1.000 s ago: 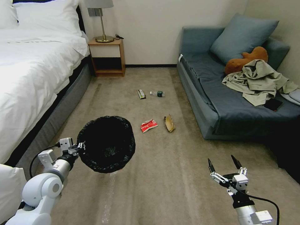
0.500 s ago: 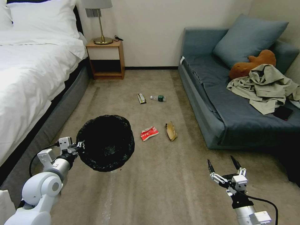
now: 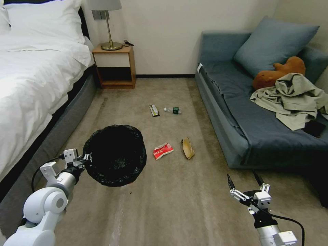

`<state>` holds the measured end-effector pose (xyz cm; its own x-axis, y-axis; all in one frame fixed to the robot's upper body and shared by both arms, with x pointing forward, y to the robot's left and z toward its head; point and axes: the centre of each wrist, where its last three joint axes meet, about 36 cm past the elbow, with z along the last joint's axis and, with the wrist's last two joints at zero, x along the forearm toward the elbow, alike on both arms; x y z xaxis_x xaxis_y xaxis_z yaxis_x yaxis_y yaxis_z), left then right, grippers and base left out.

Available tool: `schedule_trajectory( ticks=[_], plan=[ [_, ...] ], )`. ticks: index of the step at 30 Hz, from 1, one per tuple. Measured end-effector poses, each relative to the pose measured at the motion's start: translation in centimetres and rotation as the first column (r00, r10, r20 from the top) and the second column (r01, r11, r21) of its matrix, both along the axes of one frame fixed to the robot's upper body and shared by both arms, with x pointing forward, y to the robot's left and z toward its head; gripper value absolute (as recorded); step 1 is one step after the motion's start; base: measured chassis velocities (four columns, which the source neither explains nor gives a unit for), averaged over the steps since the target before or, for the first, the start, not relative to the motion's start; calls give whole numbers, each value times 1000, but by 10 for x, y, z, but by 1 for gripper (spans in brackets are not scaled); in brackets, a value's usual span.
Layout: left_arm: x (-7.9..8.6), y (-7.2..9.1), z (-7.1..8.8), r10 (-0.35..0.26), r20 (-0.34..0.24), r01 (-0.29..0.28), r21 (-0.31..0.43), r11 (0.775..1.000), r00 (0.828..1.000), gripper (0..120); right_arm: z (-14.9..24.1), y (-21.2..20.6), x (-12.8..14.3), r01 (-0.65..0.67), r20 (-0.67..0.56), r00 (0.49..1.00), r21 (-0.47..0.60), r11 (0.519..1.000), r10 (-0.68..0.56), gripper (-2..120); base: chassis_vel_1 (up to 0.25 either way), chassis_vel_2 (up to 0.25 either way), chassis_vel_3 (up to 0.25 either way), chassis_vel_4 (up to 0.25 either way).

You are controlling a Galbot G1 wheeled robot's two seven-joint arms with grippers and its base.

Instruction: Pick up the trash bin, then pick up the garbage on the floor and place it into the trash bin.

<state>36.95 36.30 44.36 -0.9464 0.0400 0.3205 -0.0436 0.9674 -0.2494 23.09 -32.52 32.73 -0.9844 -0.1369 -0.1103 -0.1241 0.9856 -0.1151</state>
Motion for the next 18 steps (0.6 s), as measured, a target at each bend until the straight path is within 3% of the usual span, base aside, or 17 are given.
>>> schedule_trajectory(
  ticks=[18],
  plan=[
    [1,3,1,5,6,-5,-4,1000,1000,3,-1,1,0,-3,-2,1000,-2,1000,3,100,-123,114,127,-119]
  ],
)
